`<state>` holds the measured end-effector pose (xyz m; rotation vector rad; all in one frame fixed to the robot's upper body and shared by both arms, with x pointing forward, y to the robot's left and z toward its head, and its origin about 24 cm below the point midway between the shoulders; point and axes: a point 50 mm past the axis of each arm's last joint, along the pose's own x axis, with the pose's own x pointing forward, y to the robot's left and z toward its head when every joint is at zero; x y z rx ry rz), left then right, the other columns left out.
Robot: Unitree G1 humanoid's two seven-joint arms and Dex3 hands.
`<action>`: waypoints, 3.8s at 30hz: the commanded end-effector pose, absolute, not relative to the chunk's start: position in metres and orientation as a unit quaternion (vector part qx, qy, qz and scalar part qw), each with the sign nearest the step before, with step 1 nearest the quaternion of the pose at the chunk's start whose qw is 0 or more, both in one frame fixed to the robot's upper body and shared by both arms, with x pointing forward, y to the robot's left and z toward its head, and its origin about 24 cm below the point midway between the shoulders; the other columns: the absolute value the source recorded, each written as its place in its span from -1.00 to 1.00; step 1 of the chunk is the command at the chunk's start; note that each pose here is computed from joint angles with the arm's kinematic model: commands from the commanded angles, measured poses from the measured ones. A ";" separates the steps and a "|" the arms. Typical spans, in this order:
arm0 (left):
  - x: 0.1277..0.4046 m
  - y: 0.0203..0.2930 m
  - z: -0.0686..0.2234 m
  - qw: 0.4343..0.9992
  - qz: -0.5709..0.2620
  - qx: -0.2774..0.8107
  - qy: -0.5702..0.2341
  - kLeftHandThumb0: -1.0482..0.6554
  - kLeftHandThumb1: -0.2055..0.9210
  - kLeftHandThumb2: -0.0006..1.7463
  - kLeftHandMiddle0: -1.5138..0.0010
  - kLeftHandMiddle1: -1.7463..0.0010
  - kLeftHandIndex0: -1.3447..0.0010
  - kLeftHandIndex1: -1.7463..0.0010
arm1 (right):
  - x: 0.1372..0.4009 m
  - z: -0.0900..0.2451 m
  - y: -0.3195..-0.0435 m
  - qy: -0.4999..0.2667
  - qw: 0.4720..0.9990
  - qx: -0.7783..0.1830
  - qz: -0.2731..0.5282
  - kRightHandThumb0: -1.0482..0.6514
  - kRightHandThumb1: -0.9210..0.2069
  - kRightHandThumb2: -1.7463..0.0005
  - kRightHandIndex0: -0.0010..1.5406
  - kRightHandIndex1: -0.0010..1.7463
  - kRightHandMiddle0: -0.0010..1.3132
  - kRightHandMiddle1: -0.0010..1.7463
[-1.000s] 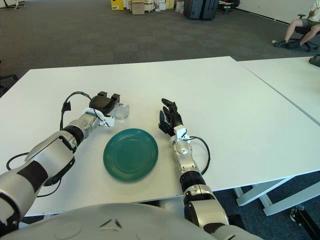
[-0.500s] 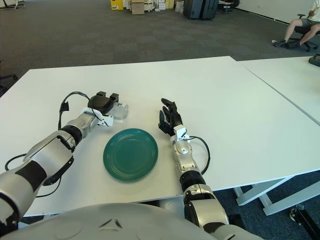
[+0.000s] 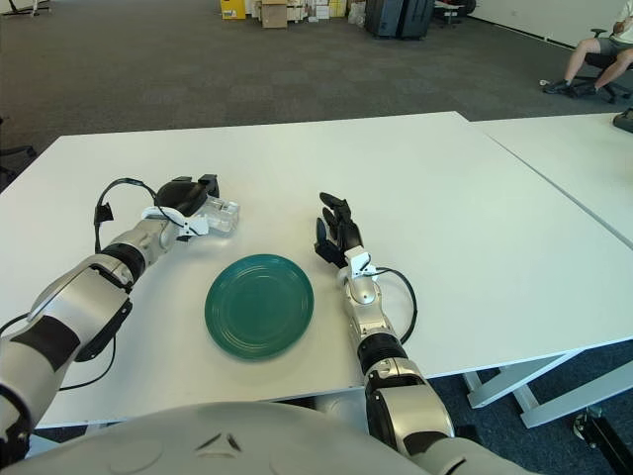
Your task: Put the bottle into the plate.
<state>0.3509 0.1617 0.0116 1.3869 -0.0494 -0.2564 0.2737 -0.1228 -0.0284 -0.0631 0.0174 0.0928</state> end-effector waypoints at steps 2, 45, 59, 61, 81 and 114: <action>0.370 0.156 0.050 0.776 -0.085 0.617 -0.095 0.23 -0.49 0.82 -0.01 -1.00 0.15 -1.00 | 0.259 -0.051 -0.130 0.068 0.996 -0.040 0.045 -0.61 -1.00 0.02 -0.70 -1.00 -1.00 -0.19; 0.362 0.125 0.089 0.766 -0.162 0.540 -0.310 0.22 -0.52 0.84 -0.03 -1.00 0.13 -1.00 | 0.258 -0.050 -0.128 0.062 0.996 -0.032 0.048 -0.62 -1.00 0.03 -0.68 -1.00 -1.00 -0.20; 0.337 0.109 0.094 0.731 -0.252 0.489 -0.404 0.23 -0.47 0.80 -0.03 -0.97 0.17 -1.00 | 0.260 -0.053 -0.124 0.087 0.995 -0.028 0.030 -0.61 -1.00 0.04 -0.67 -0.99 -1.00 -0.22; 0.333 0.108 0.093 0.728 -0.260 0.483 -0.410 0.23 -0.47 0.80 -0.04 -0.96 0.17 -1.00 | 0.260 -0.053 -0.123 0.090 0.995 -0.028 0.026 -0.61 -1.00 0.05 -0.67 -0.99 -1.00 -0.24; 0.306 0.107 0.087 0.710 -0.321 0.469 -0.416 0.23 -0.48 0.78 -0.08 -0.89 0.17 -1.00 | 0.257 -0.049 -0.123 0.082 0.996 -0.008 0.028 -0.58 -1.00 0.10 -0.67 -0.99 -1.00 -0.33; 0.281 0.101 0.075 0.704 -0.380 0.474 -0.366 0.23 -0.50 0.78 -0.11 -0.84 0.15 -1.00 | 0.258 -0.049 -0.125 0.085 0.996 -0.008 0.030 -0.56 -1.00 0.11 -0.68 -1.00 -1.00 -0.33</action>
